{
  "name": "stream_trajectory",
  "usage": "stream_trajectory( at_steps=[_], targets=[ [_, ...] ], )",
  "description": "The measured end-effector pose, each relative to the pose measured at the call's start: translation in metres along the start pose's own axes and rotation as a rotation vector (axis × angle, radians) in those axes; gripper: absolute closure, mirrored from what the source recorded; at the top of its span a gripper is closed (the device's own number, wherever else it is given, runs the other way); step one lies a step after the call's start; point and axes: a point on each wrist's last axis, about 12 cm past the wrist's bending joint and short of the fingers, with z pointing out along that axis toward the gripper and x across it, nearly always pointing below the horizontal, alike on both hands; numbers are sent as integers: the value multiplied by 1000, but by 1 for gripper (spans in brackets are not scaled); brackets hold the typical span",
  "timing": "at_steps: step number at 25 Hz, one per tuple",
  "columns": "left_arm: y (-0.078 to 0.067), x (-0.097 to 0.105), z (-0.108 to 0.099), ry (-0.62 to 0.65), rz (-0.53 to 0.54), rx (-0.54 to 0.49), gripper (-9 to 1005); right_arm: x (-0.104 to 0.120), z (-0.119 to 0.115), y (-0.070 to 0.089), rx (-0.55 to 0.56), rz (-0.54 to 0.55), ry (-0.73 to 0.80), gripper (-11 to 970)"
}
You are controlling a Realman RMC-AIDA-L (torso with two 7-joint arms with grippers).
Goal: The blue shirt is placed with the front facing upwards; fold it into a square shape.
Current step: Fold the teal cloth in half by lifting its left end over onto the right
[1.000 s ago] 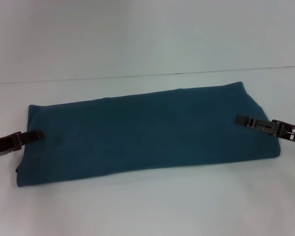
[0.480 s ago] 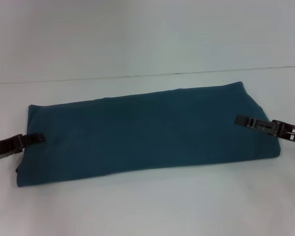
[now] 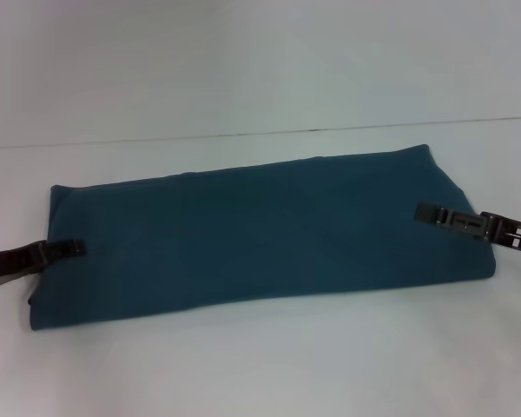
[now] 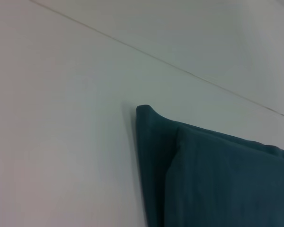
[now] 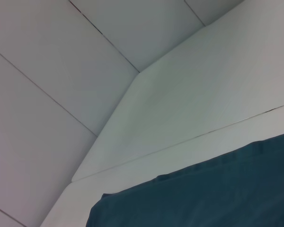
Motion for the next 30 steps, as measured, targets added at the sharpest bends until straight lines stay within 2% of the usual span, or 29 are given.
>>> stream_trajectory(
  at_steps=[11, 18, 26, 30],
  targets=[
    [-11, 0, 8, 37, 29, 25, 146, -1, -1, 0, 1, -1, 0, 124],
    [-31, -1, 15, 73, 49, 94, 157, -1, -1, 0, 2, -2, 0, 124],
    [-35, -12, 11, 50, -13, 130, 169, 0, -2, 0, 0, 0, 0, 124],
    [-34, -13, 10, 52, -14, 130, 402, 0, -2, -1, 2, 3, -3, 123]
  ],
)
